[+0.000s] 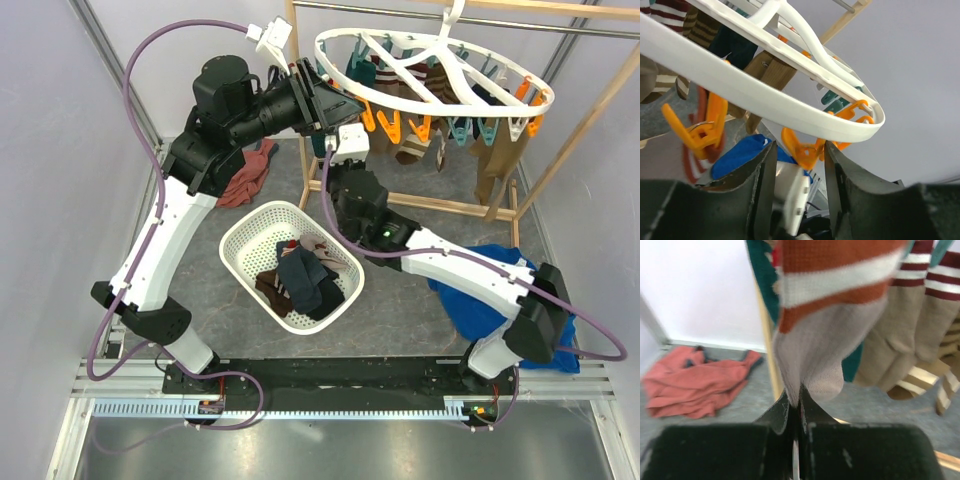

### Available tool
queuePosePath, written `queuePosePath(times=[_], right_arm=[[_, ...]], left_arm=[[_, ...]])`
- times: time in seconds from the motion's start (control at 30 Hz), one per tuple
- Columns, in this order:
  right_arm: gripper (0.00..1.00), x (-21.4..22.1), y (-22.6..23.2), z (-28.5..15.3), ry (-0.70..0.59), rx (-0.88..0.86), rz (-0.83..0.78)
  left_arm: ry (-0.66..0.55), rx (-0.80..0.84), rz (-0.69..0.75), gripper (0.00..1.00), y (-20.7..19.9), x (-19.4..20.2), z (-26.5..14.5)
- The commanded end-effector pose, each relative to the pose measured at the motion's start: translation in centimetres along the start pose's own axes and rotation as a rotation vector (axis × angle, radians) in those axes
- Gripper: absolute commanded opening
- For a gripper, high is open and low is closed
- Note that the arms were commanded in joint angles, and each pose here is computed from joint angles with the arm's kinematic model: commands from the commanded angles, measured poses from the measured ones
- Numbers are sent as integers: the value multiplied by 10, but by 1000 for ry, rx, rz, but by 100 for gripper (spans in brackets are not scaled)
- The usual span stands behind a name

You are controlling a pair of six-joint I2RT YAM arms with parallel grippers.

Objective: Remove the socks clipped to the hanger

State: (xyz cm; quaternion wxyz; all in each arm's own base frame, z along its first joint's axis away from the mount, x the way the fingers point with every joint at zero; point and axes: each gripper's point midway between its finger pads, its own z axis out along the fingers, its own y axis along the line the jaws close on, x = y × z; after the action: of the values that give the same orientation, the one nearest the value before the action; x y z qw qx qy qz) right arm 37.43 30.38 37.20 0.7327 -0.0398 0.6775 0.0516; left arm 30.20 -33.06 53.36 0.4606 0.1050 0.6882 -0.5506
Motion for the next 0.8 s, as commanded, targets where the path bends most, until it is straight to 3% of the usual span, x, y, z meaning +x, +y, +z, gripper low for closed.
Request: queuePosePath(times=[0.0, 0.07, 0.23, 0.4, 0.6, 0.77], right_arm=[[0, -33, 11, -18, -69, -160, 111], [0, -30, 13, -24, -60, -207, 100], [0, -29, 5, -31, -52, -200, 110], [0, -32, 9, -34, -56, -237, 113], [0, -35, 10, -38, -53, -249, 167], [0, -42, 6, -43, -62, -258, 179]], left_arm=[[-72, 16, 35, 53, -16, -18, -14], [-79, 14, 48, 61, -17, -19, -16], [-112, -39, 68, 65, -12, -24, -26], [-146, -90, 84, 66, -10, -31, -39], [-135, -226, 35, 65, 20, -26, -44], [-130, -239, 46, 63, 26, -27, -43]])
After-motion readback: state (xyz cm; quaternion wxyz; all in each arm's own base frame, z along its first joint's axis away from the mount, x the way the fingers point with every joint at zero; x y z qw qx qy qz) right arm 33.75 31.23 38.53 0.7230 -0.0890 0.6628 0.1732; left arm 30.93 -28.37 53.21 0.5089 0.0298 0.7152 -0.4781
